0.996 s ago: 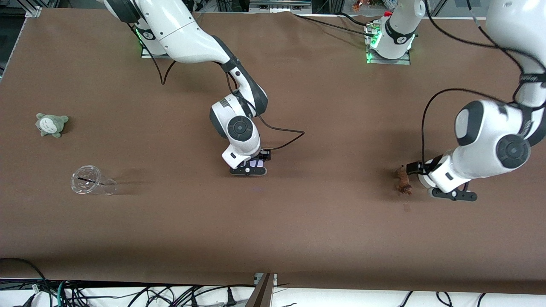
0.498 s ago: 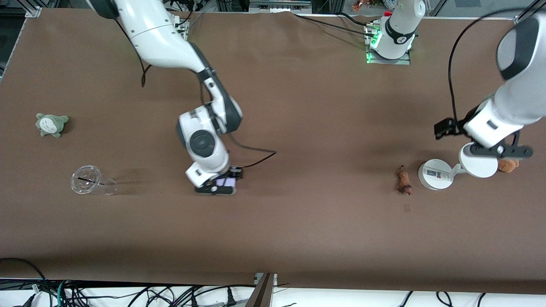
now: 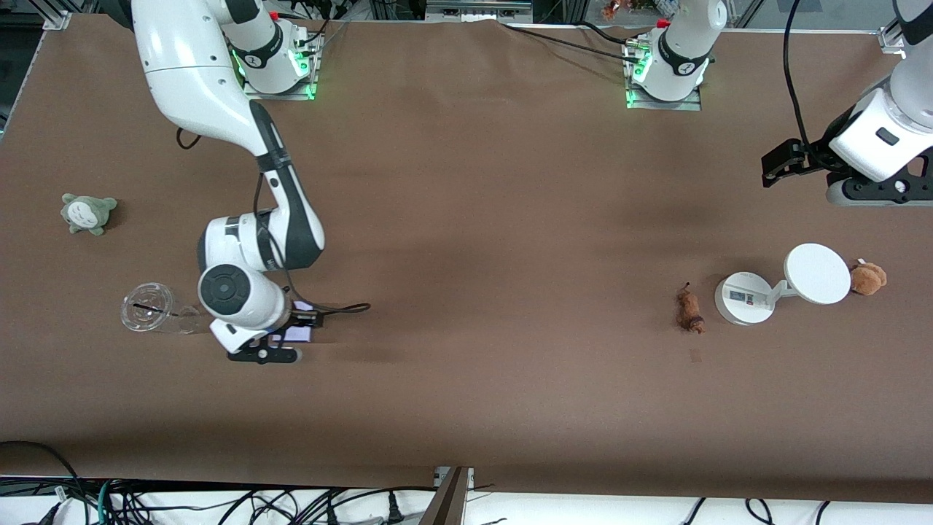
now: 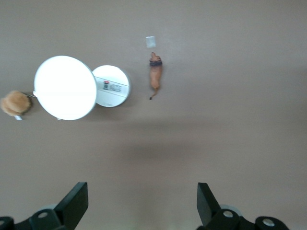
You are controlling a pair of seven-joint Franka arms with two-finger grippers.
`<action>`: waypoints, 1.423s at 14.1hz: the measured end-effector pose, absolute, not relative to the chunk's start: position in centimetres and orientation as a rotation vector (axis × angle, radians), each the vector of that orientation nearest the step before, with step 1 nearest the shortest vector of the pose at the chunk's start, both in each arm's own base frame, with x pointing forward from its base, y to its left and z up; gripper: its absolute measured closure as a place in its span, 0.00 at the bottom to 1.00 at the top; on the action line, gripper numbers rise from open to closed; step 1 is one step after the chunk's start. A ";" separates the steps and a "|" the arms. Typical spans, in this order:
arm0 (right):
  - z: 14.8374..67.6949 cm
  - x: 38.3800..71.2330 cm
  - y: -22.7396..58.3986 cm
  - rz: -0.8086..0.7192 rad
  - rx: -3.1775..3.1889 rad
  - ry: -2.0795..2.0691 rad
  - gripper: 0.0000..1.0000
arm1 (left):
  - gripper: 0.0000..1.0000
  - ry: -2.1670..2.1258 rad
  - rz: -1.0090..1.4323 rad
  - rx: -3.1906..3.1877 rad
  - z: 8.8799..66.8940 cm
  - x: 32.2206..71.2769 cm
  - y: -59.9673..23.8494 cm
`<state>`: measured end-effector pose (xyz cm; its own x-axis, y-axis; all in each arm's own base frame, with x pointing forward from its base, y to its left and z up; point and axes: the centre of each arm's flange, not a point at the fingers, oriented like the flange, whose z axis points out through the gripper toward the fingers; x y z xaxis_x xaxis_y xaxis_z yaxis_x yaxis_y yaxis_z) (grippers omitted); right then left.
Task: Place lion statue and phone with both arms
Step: 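Set the lion beside the lamp while the right gripper carries the phone, then lower the white phone beside the glass cup and open the right gripper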
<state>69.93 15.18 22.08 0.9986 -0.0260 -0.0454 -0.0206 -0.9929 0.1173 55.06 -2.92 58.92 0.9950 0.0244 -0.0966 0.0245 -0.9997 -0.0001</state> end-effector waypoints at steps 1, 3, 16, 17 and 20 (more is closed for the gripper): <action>21.7 70.0 13.5 -0.085 3.020 -0.032 0.16 | 0.00 0.061 -0.153 3.118 58.9 55.1 -2.3; 21.1 70.2 10.6 -0.100 3.020 -0.008 0.16 | 0.00 0.074 -0.137 3.107 58.9 55.3 -1.9; 17.8 69.1 5.0 -0.076 3.022 0.042 0.16 | 0.00 0.023 -0.158 3.080 55.5 57.7 -3.4; 17.9 69.1 4.9 -0.074 3.022 0.042 0.10 | 0.00 0.021 -0.164 3.074 55.2 58.0 -3.4; 19.7 70.2 5.6 -0.016 3.028 0.067 0.00 | 0.00 -0.008 -0.165 3.067 54.9 58.6 -4.3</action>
